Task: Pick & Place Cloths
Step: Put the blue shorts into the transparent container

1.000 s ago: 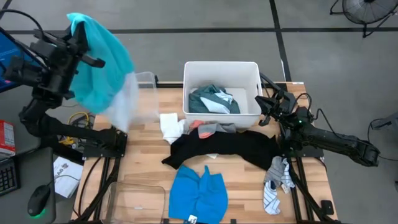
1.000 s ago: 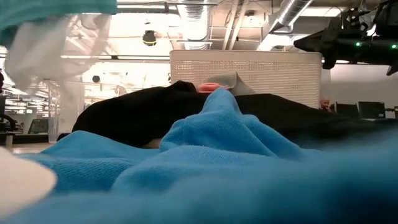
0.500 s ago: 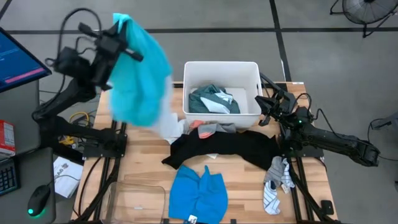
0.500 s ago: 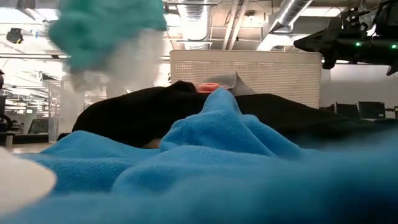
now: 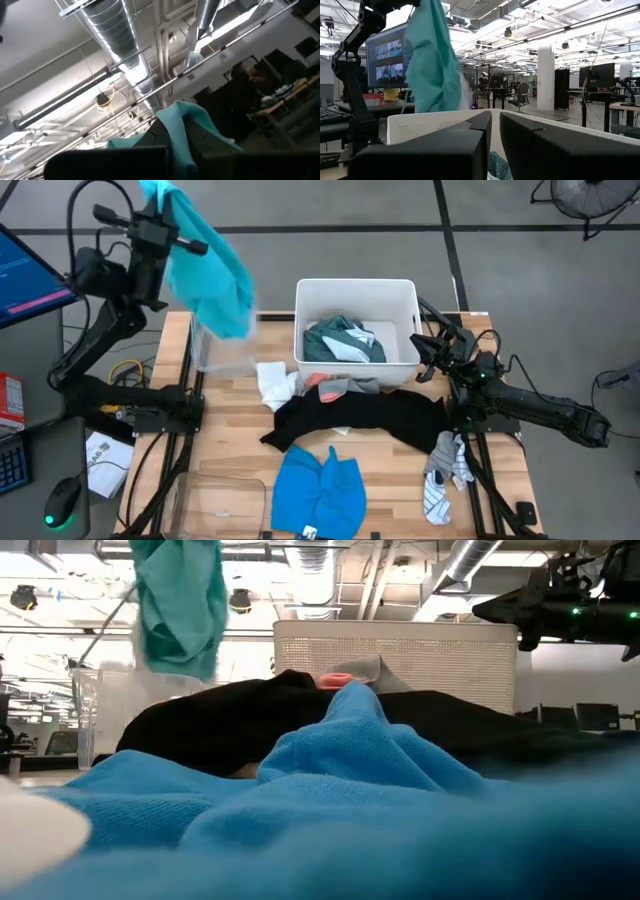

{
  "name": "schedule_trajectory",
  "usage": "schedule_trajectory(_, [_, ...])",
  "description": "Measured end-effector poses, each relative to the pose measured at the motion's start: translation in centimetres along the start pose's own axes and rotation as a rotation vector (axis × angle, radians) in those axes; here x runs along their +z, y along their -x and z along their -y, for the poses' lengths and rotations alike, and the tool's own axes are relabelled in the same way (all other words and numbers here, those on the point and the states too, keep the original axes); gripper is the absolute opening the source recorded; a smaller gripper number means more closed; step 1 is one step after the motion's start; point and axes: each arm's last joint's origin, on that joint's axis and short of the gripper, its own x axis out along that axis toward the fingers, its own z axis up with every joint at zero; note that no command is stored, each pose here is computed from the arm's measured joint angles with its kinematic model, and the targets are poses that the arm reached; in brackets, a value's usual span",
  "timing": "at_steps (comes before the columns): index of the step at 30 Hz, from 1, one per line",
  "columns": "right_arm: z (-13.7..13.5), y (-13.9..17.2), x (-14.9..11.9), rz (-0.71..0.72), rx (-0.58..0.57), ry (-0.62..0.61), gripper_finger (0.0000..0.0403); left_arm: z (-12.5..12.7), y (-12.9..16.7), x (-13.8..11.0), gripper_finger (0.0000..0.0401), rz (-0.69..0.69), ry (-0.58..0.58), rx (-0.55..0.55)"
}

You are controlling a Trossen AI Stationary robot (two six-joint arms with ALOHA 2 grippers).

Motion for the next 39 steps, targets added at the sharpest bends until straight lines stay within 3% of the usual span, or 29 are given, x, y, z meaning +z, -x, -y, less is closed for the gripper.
schedule_trajectory(5, [0.0,0.0,0.0,0.000,0.000,0.000,0.0037,-0.3,0.2,0.0,0.0000,-0.015,-0.035,0.007])
schedule_trajectory(10, [0.0,0.0,0.0,0.000,0.000,0.000,0.0037,-0.6,1.2,1.0,0.0000,0.075,0.019,-0.040])
schedule_trajectory(13, [0.0,0.0,0.0,0.000,0.000,0.000,0.0037,-0.3,1.5,1.4,0.0000,0.090,0.109,-0.078])
schedule_trajectory(15, [0.0,0.0,0.0,0.000,0.000,0.000,0.0037,0.1,1.6,1.4,0.0000,0.077,0.110,-0.109])
schedule_trajectory(18, [0.0,0.0,0.0,0.000,0.000,0.000,0.0037,1.3,1.2,1.0,0.0000,-0.026,0.022,-0.107])
schedule_trajectory(24, [0.0,0.0,0.0,0.000,0.000,0.000,0.0037,3.7,-0.7,-1.1,0.0000,-0.280,-0.279,-0.049])
schedule_trajectory(32, [0.0,0.0,0.0,0.000,0.000,0.000,0.0037,3.8,-2.8,-3.9,0.0000,-0.512,-0.404,0.085])
schedule_trajectory(39, [0.0,0.0,0.0,0.000,0.000,0.000,0.0037,2.7,-3.6,-5.1,0.0000,-0.546,-0.492,0.126])
